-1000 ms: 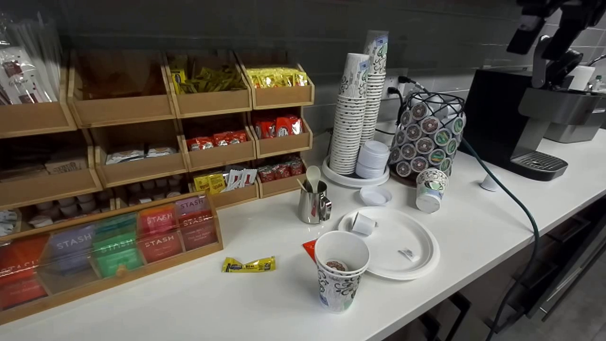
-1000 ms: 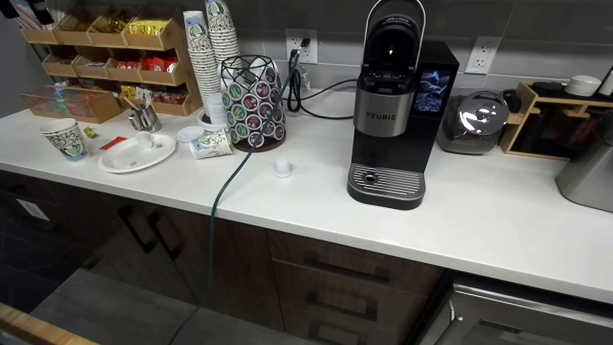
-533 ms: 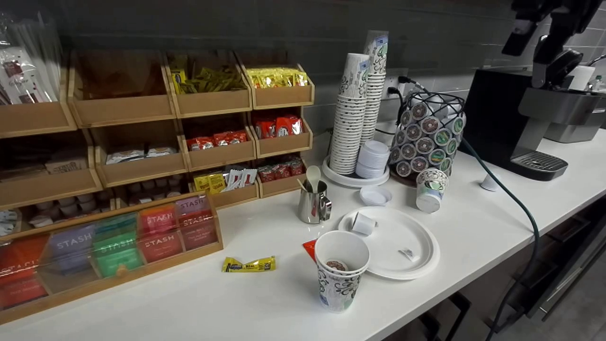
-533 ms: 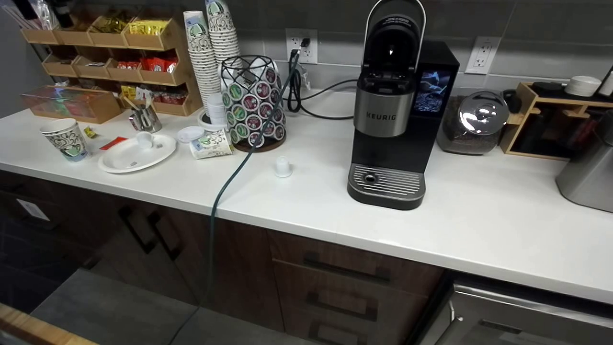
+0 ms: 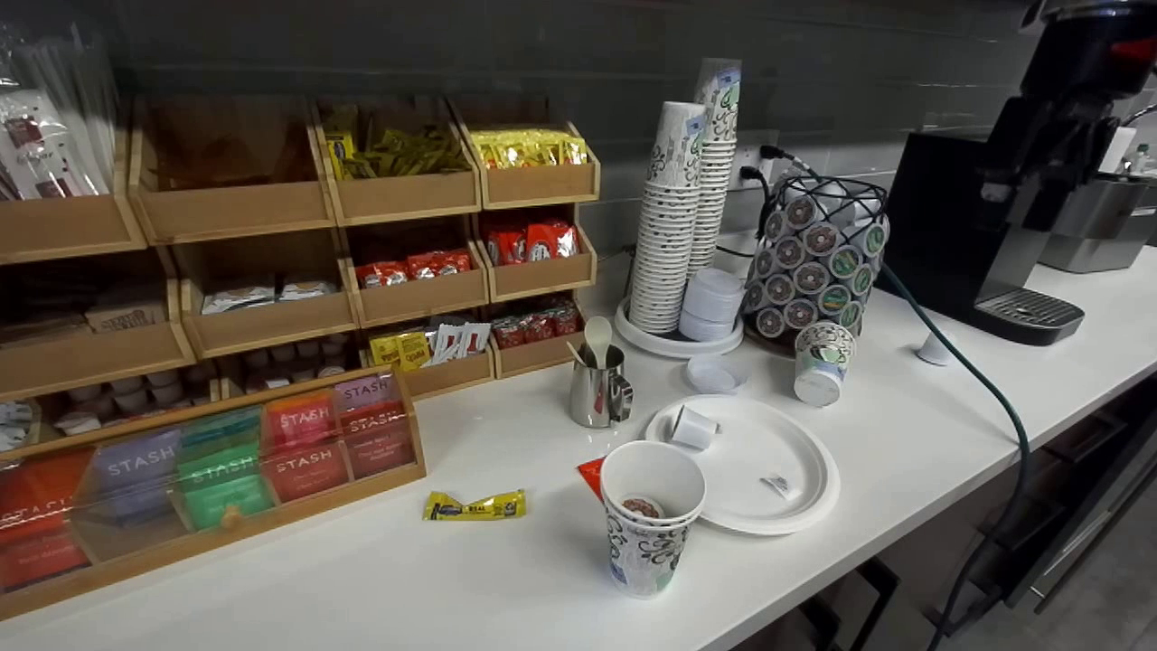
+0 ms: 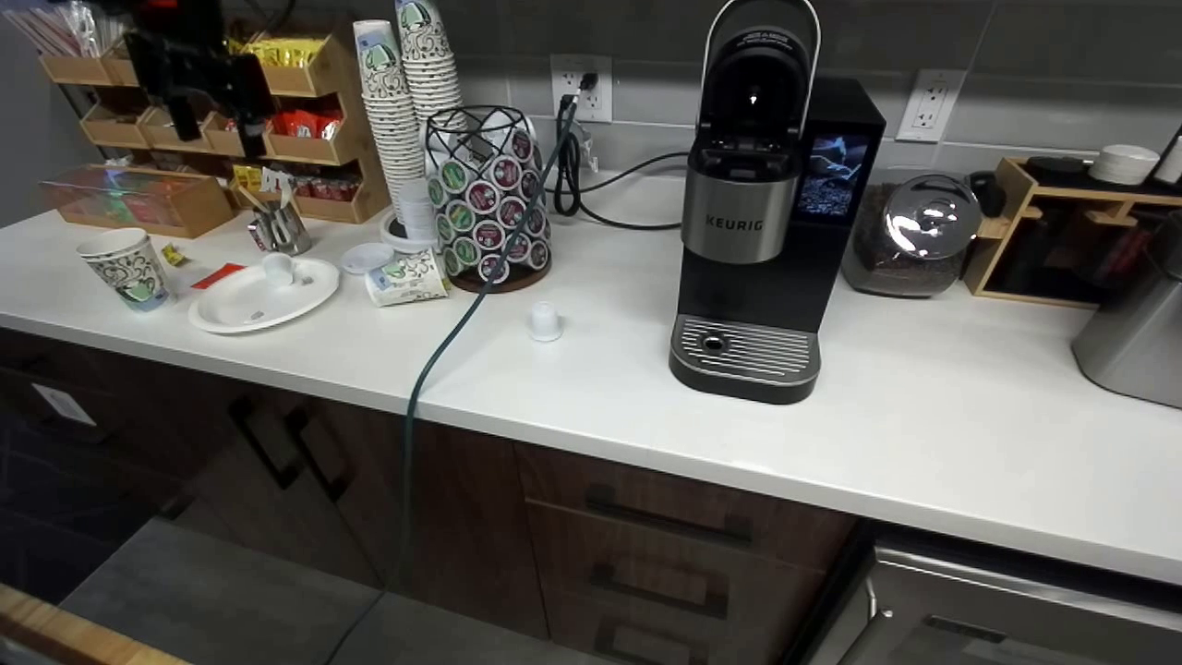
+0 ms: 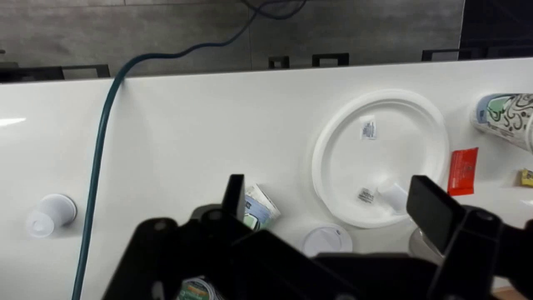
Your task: Pick up the coffee cup on the right and put it on the white plate.
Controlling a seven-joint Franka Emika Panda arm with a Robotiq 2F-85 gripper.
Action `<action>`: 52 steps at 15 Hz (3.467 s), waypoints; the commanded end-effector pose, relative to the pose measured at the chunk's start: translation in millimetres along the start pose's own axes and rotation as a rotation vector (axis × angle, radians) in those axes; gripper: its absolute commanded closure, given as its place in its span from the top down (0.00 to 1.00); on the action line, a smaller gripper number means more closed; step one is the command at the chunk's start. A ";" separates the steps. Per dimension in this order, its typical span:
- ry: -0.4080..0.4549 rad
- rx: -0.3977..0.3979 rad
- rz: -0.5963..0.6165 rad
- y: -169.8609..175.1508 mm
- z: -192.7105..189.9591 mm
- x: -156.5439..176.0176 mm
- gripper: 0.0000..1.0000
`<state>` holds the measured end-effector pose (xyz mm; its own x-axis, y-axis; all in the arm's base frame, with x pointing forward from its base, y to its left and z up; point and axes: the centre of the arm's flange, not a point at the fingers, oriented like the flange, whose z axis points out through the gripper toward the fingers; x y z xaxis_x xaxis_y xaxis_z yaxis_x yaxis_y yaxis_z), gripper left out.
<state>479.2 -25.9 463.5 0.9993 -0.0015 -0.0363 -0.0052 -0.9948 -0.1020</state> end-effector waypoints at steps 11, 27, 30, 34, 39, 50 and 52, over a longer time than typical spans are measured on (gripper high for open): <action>-0.013 0.108 -0.071 65.0 102.2 39.0 1.00; -0.125 0.118 0.023 118.6 174.2 52.6 1.00; -0.087 0.165 0.026 133.6 177.9 76.0 1.00; -0.054 0.209 0.034 139.1 182.8 104.8 1.00; 0.028 0.254 0.072 122.2 200.5 129.0 1.00; 0.164 0.184 0.102 139.5 198.4 139.3 1.00; 0.167 0.187 0.105 141.4 198.3 140.2 1.00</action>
<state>611.5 -146.6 246.9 0.9850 -0.1361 0.1063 -0.1004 -0.9521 -0.2888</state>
